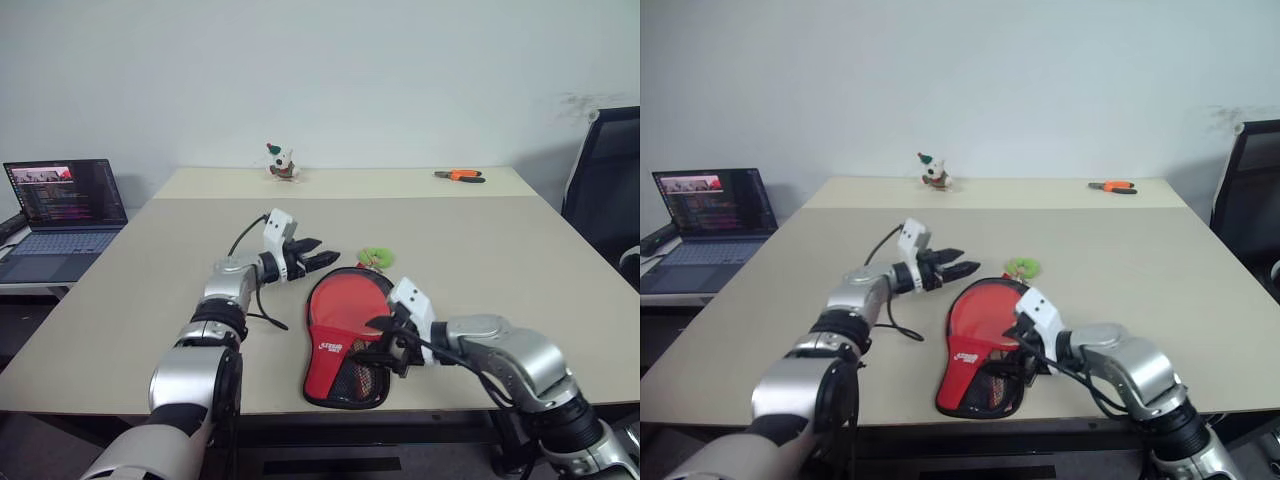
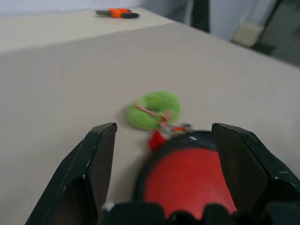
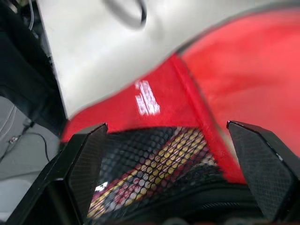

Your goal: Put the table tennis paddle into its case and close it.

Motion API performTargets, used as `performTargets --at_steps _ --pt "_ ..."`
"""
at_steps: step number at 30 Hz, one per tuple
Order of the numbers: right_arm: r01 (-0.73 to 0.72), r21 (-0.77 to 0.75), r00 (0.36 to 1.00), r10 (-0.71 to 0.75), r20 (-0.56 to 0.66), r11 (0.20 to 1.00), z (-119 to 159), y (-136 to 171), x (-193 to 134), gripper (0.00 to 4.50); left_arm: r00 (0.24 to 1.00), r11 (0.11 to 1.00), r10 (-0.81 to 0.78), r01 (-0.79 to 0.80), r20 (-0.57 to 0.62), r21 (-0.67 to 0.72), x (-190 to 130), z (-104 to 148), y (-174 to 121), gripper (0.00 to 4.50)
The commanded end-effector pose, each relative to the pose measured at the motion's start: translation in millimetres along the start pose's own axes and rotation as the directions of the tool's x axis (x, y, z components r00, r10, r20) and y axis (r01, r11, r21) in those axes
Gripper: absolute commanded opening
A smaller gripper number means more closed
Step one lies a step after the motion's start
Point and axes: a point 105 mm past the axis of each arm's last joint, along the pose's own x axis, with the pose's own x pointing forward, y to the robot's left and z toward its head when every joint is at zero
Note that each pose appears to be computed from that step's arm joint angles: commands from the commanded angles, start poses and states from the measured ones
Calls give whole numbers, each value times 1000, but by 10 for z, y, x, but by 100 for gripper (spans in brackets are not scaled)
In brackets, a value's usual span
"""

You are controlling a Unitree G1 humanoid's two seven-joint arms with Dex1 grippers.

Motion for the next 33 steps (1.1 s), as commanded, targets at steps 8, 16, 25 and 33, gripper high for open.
performTargets --at_steps 8,16,25,33 --pt "79 -71 993 -72 99 994 419 -223 -374 450 1000 998 -5 7 -28 69 -51 -43 -204 352" --pt "358 -326 933 -351 83 875 458 -886 -470 450 994 990 -31 45 -102 132 150 -226 -349 352" --pt "504 -433 851 -515 101 747 410 -1483 -213 450 992 991 -48 62 -114 118 171 -287 -413 352" --pt "621 88 766 -627 139 779 453 -1764 137 450 992 991 -25 41 -126 127 89 -317 -387 352"
